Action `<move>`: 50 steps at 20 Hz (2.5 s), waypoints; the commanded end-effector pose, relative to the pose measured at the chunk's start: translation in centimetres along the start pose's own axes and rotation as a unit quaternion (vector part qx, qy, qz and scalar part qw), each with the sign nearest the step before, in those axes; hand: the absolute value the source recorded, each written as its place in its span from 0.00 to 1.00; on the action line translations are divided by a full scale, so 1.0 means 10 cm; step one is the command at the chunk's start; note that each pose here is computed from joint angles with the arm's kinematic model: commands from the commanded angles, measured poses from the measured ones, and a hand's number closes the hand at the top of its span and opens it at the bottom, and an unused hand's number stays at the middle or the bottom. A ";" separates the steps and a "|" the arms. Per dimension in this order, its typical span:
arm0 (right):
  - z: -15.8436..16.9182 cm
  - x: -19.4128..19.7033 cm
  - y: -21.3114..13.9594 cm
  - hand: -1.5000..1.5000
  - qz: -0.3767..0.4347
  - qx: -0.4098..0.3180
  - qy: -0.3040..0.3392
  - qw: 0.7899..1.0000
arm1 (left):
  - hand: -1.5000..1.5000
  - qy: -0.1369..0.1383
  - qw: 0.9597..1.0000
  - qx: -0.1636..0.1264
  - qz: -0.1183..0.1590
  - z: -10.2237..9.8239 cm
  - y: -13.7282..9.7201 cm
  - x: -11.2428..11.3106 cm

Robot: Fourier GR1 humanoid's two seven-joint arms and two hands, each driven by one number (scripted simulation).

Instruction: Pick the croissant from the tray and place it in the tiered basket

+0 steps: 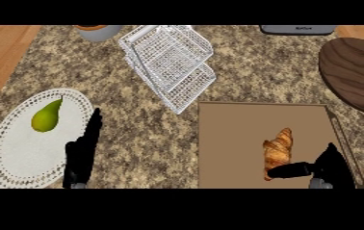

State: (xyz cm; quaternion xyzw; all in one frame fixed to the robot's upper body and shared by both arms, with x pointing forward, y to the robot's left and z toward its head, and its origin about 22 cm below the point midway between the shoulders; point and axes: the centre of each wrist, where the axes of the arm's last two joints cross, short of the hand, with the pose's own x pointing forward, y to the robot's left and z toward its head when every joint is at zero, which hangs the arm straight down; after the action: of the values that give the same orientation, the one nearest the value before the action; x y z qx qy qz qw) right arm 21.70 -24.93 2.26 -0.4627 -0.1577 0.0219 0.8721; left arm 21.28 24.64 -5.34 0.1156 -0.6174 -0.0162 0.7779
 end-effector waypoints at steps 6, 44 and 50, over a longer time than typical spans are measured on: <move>-0.01 0.19 0.18 1.00 -0.006 0.012 0.108 0.994 | 0.50 0.019 1.000 -0.001 0.005 0.00 -0.07 -0.05; 2.44 0.47 -0.14 1.00 -0.088 -0.182 -0.442 0.874 | 0.50 0.026 1.000 0.004 0.003 0.05 -0.05 -0.05; 2.53 0.68 -0.37 1.00 -0.080 -0.221 -0.434 0.870 | 0.50 0.029 1.000 0.003 0.003 0.08 -0.03 -0.13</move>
State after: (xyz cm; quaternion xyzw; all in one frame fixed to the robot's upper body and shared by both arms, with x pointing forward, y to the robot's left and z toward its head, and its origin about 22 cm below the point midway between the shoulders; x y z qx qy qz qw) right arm 19.94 -5.91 17.84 -0.5258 -0.6375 0.1642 0.5387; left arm 21.09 24.25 -5.56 0.1182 -0.6061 -0.0122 0.7865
